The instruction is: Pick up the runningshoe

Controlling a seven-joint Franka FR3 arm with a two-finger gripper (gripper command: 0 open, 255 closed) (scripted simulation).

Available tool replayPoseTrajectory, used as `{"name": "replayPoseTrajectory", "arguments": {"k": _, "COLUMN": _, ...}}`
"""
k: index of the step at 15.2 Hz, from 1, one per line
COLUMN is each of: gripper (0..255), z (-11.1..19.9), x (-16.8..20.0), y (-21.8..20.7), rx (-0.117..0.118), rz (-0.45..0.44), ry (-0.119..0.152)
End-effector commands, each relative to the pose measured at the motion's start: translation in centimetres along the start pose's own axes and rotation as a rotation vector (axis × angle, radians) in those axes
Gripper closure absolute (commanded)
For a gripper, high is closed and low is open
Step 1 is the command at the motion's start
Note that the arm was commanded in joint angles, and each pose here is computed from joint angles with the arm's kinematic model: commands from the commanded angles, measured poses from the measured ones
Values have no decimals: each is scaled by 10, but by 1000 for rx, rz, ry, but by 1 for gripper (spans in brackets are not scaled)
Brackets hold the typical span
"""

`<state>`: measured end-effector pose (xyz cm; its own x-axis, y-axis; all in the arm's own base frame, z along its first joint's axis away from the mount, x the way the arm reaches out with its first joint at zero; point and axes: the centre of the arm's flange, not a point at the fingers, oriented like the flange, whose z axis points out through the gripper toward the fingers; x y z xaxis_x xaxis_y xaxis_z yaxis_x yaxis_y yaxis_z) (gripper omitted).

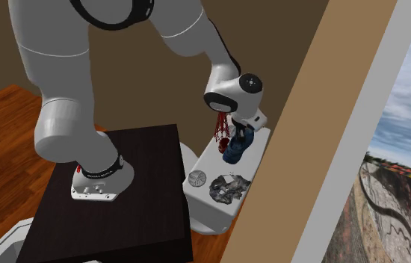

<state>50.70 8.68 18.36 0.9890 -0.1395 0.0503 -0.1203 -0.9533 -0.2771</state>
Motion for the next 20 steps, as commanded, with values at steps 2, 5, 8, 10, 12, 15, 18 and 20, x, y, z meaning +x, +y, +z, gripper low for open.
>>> {"name": "replayPoseTrajectory", "arguments": {"k": 2, "gripper": 0, "z": 20, "x": 2, "y": 0, "rx": 6, "rz": 4, "ry": -1}}
{"name": "replayPoseTrajectory", "arguments": {"k": 5, "gripper": 0, "z": 35, "x": 1, "y": 4, "rx": 6, "rz": 4, "ry": -1}}
{"name": "replayPoseTrajectory", "arguments": {"k": 8, "gripper": 0, "z": 48, "x": 0, "y": 8, "rx": 6, "rz": 4, "ry": -1}}
{"name": "replayPoseTrajectory", "arguments": {"k": 10, "gripper": 255, "z": 49, "x": 1, "y": 8, "rx": 6, "rz": 4, "ry": -1}}
{"name": "replayPoseTrajectory", "arguments": {"k": 12, "gripper": 255, "z": 49, "x": 0, "y": 8, "rx": 6, "rz": 4, "ry": -1}}
{"name": "replayPoseTrajectory", "arguments": {"k": 15, "gripper": 255, "z": 49, "x": 0, "y": 8, "rx": 6, "rz": 4, "ry": -1}}
{"name": "replayPoseTrajectory", "arguments": {"k": 18, "gripper": 255, "z": 49, "x": 0, "y": 8, "rx": 6, "rz": 4, "ry": -1}}
{"name": "replayPoseTrajectory", "arguments": {"k": 20, "gripper": 255, "z": 43, "x": 0, "y": 6, "rx": 6, "rz": 4, "ry": -1}}
